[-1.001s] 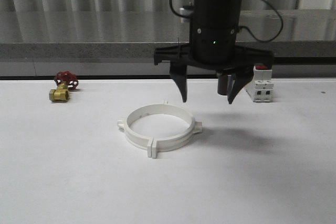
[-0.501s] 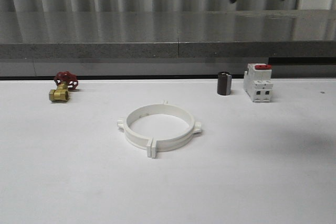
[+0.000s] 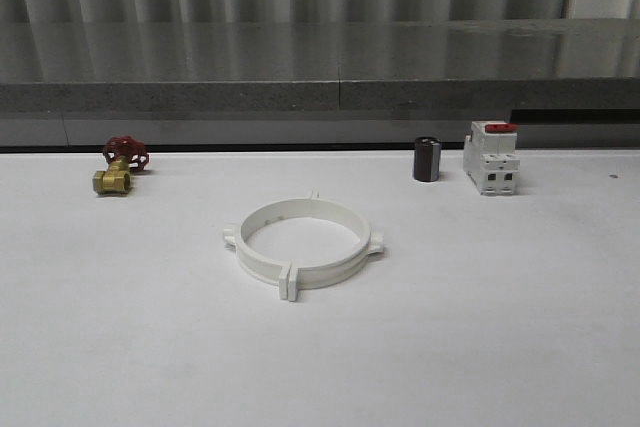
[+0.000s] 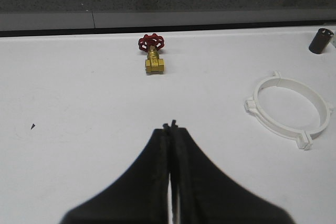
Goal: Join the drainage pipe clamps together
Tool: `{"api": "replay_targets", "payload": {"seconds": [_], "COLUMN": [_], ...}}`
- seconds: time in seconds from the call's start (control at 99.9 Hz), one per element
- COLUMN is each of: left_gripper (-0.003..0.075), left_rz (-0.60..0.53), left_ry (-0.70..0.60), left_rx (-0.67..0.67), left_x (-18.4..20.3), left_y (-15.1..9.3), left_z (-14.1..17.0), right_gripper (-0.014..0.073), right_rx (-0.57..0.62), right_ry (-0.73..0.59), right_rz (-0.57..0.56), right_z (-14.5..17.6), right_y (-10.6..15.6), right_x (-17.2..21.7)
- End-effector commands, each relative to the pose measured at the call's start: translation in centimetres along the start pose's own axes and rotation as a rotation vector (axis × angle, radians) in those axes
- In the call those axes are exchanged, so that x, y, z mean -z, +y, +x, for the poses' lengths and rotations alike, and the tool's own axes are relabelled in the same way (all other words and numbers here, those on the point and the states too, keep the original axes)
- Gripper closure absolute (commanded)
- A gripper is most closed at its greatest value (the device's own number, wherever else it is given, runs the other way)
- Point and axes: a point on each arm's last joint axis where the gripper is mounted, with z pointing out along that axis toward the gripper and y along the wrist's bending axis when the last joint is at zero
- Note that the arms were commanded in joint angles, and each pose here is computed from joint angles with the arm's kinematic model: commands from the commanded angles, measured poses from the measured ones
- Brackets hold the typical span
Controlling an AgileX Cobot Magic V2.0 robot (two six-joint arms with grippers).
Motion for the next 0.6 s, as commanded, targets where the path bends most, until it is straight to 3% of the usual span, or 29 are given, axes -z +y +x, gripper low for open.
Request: {"api": "replay_targets", "payload": {"seconds": [0.0,0.23,0.32,0.441,0.591], "left_gripper": [0.0741,0.0741,0.0741,0.0741,0.0741], "left_rz": [0.015,0.015,0.015,0.015,0.015], "left_ry": [-0.098,-0.098,-0.098,-0.098,-0.098], "left_rx": [0.002,0.002,0.002,0.002,0.002], "left_x": [0.4,0.4,0.4,0.4,0.4], "left_y": [-0.2,-0.2,-0.2,-0.2,-0.2], "left_z": [-1.4,-1.4,-1.4,-1.4,-1.4], "right_gripper": [0.0046,0.0046,0.0089,0.0256,0.0541], "right_rx": [0.023,0.022,0.021,0.019,0.018], "right_ry": [-0.103,-0.16,-0.194,-0.219,-0.249], "right_rz": [-0.016,-0.019,-0.021,-0.023,-0.024], "right_z": [1.4,7.6,9.7,12.2,14.0], "right_y": [-0.2,-0.7,-0.9,-1.1,-1.3], "right_x": [2.0,4.3,5.4,6.5,7.4]}}
